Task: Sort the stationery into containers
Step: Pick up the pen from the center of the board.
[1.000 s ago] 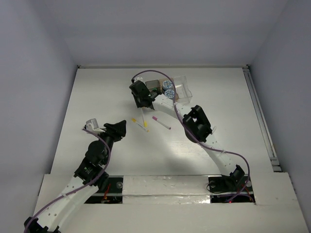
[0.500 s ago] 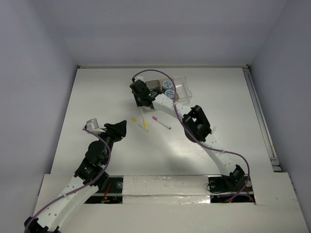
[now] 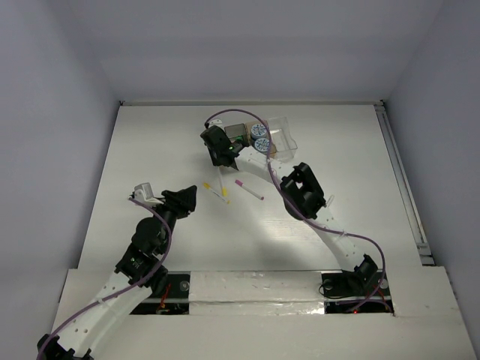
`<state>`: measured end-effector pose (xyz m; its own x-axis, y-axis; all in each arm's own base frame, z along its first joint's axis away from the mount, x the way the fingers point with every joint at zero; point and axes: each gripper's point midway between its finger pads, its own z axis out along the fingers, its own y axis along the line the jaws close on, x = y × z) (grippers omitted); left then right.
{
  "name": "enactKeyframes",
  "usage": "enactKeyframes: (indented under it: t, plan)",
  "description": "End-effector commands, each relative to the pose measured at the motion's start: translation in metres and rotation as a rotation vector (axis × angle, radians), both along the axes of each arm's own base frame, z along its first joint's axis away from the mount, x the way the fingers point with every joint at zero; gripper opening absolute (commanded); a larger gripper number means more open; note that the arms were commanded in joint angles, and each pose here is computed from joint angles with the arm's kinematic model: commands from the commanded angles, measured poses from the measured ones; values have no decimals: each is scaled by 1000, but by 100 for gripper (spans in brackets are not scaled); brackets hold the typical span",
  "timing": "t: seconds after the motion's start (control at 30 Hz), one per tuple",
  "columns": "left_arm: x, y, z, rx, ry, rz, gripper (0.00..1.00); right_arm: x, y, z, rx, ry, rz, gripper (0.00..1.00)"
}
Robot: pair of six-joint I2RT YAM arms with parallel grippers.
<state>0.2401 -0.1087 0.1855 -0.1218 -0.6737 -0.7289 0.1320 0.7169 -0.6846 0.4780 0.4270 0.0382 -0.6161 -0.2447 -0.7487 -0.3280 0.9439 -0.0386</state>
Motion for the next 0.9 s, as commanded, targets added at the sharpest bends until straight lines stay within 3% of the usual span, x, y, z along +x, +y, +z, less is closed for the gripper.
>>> enactKeyframes:
  t: [0.0,0.07,0.13,0.23,0.27,0.33,0.57,0.73,0.8,0.87]
  plan:
    - [2,-2,5,-4,-34,-8,48,-1,-2,-22,-13,27,11,20]
    - [2,-2,4,-2,-30,-8,49,0,2,-20,5,23,23,6]
    - [2,-2,4,-3,-31,-6,48,0,7,-11,33,10,34,0]
    - [3,-1,4,1,-30,0,48,3,17,1,103,-29,55,0]
    - [3,-1,3,4,-26,3,48,10,29,28,182,-90,73,0]
    - [3,-1,4,3,-29,3,48,12,31,37,215,-116,68,0]
    - [3,2,1,9,-23,18,48,18,45,138,442,-310,95,0]
    - [6,-1,-6,19,1,10,48,-5,25,208,526,-401,120,0]
    - [9,-6,-12,27,25,-2,47,-13,4,193,500,-365,103,0]
    - [12,-11,-24,40,71,-12,47,-13,-33,209,493,-379,62,0]
